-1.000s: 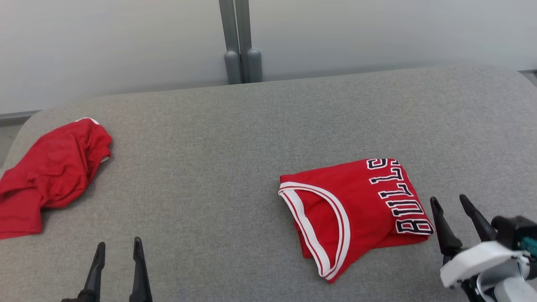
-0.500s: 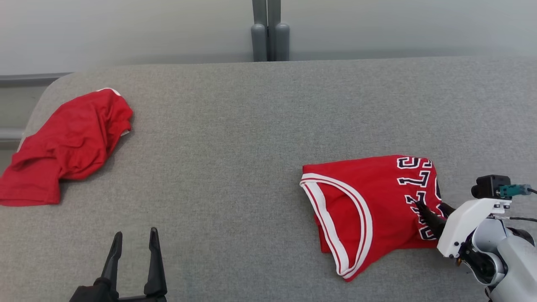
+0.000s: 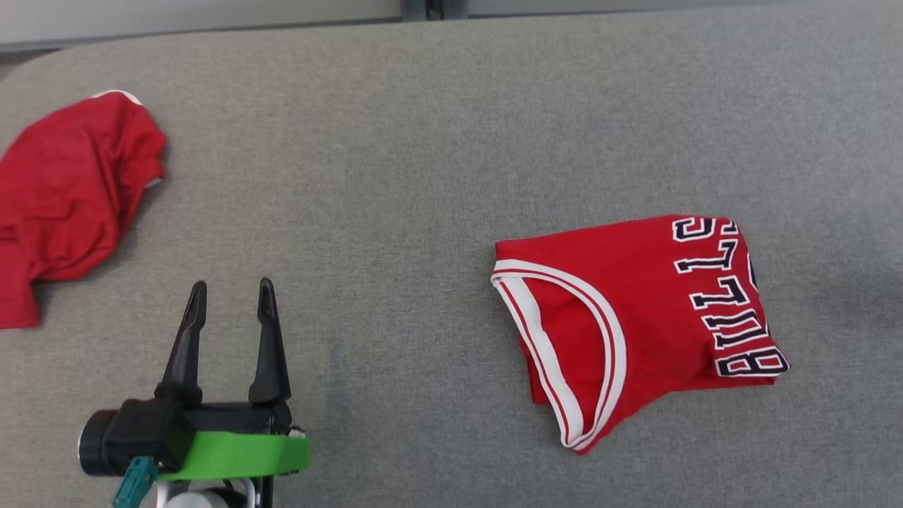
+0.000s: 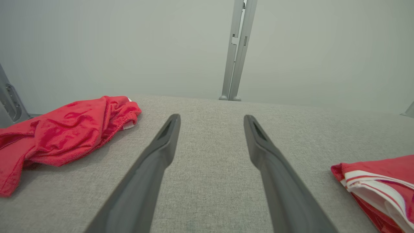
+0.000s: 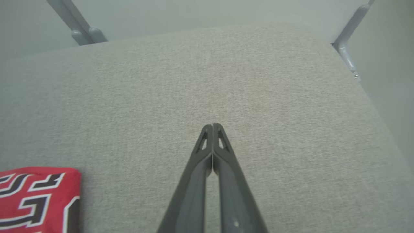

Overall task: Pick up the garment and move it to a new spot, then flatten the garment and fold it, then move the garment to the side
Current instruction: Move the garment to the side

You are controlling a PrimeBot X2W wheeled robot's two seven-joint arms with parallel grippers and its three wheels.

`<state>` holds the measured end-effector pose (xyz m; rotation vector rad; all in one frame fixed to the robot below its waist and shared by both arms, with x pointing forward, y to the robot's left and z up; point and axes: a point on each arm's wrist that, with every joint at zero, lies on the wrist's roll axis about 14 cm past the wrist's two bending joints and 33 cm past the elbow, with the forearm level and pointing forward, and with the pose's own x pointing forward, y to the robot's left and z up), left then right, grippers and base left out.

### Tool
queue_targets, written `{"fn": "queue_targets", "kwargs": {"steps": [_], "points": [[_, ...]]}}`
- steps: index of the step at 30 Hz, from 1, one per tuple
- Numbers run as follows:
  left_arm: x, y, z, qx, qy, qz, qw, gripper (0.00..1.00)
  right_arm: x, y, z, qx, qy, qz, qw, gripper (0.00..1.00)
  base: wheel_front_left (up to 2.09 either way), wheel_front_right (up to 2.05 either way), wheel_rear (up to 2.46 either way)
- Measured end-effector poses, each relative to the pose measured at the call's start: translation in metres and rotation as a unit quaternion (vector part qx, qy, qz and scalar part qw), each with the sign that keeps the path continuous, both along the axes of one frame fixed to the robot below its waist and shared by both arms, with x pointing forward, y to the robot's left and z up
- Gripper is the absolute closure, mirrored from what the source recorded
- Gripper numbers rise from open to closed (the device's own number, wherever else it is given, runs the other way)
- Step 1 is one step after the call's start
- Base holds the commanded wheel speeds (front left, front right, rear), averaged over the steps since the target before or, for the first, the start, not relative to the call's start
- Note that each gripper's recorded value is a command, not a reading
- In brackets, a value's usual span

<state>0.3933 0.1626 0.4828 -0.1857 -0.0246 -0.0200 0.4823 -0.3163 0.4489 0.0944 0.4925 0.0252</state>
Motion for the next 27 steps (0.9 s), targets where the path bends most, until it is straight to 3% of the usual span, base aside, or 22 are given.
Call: {"fn": "queue_targets", "kwargs": {"steps": [2,4,8,13,23,24,25,26,27], "points": [[0.015,-0.006,-0.003,0.004,-0.002,-0.011,1.0,0.0,0.004,-0.045,0.004,-0.037,0.002,-0.041,0.998,1.0,0.0,0.0,0.0],[0.025,-0.009,-0.011,0.005,0.004,-0.016,1.0,0.0,0.007,-0.066,-0.001,-0.042,0.006,-0.068,0.997,1.0,0.0,0.0,0.0],[0.033,-0.008,-0.038,0.007,0.037,-0.012,0.999,0.0,0.019,-0.065,-0.013,-0.024,-0.001,-0.077,0.997,1.0,0.0,0.0,0.0],[0.036,-0.018,-0.058,0.002,0.062,-0.025,0.998,0.0,0.008,-0.078,-0.024,-0.03,0.008,-0.093,0.995,1.0,0.0,0.0,0.0],[0.03,-0.017,-0.046,-0.001,0.051,-0.024,0.998,0.0,0.006,-0.069,0.002,-0.035,-0.039,-0.076,0.996,1.0,0.0,0.0,0.0],[0.027,-0.016,-0.046,-0.002,0.052,-0.022,0.998,0.0,0.005,-0.066,0.005,-0.037,-0.048,-0.073,0.995,0.93,0.0,0.0,0.0],[0.023,-0.014,-0.045,-0.003,0.054,-0.019,0.998,0.0,0.004,-0.063,0.011,-0.039,-0.065,-0.069,0.995,0.64,0.0,0.0,0.0],[0.018,-0.011,-0.043,-0.004,0.054,-0.014,0.998,0.0,0.003,-0.06,0.017,-0.041,-0.084,-0.065,0.993,0.0,0.0,0.0,0.0],[0.014,-0.007,-0.042,-0.006,0.055,-0.007,0.998,0.0,0.0,-0.056,0.021,-0.046,-0.101,-0.06,0.992,0.0,0.0,0.0,0.0]]}}
